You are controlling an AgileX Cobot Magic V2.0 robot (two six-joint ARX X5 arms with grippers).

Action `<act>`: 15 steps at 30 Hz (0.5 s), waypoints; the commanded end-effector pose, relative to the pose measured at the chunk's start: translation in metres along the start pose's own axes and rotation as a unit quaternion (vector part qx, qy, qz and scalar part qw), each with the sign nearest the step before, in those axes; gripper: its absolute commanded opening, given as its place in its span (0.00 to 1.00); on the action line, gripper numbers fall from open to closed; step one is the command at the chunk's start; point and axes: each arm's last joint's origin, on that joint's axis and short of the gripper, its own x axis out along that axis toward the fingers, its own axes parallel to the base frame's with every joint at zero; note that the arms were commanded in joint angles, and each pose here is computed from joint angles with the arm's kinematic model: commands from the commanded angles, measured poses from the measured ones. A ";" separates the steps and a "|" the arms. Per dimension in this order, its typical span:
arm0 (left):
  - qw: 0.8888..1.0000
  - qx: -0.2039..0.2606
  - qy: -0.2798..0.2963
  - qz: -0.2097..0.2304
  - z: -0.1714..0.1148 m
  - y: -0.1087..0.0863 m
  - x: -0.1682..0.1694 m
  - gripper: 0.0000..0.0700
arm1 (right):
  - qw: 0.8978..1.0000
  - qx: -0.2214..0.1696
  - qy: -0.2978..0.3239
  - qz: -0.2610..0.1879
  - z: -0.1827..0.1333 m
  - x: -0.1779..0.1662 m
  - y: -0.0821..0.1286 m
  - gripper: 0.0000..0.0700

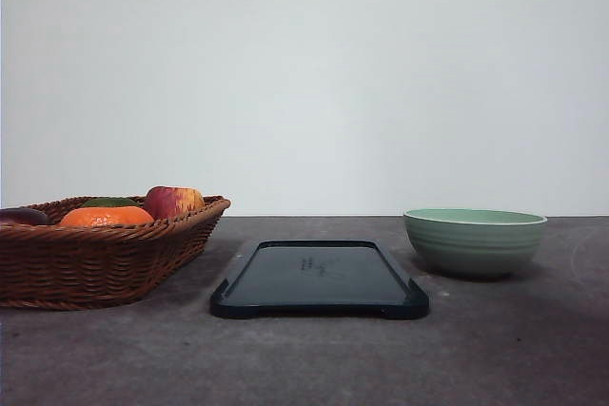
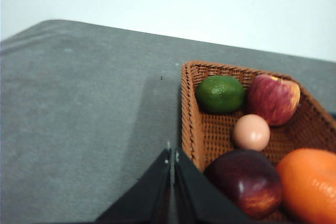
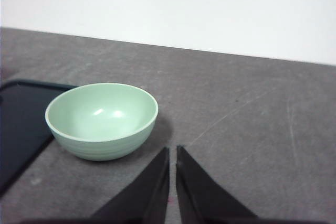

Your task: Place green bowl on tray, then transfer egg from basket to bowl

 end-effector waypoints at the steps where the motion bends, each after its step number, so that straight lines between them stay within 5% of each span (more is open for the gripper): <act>1: 0.997 -0.074 0.003 0.002 -0.005 0.001 0.002 0.00 | 0.999 0.054 -0.004 -0.003 0.000 0.000 0.000 0.02; 7: 0.975 -0.220 0.002 0.002 -0.005 0.001 0.002 0.00 | 0.986 0.166 -0.004 -0.002 0.000 0.000 0.000 0.01; 11: 0.974 -0.228 0.001 0.002 -0.005 0.001 0.002 0.00 | 0.979 0.206 -0.010 -0.001 0.001 0.000 0.000 0.01; 15: 0.978 -0.208 -0.017 -0.006 -0.001 0.000 0.002 0.00 | 0.978 0.205 -0.045 0.006 0.008 0.000 0.000 0.01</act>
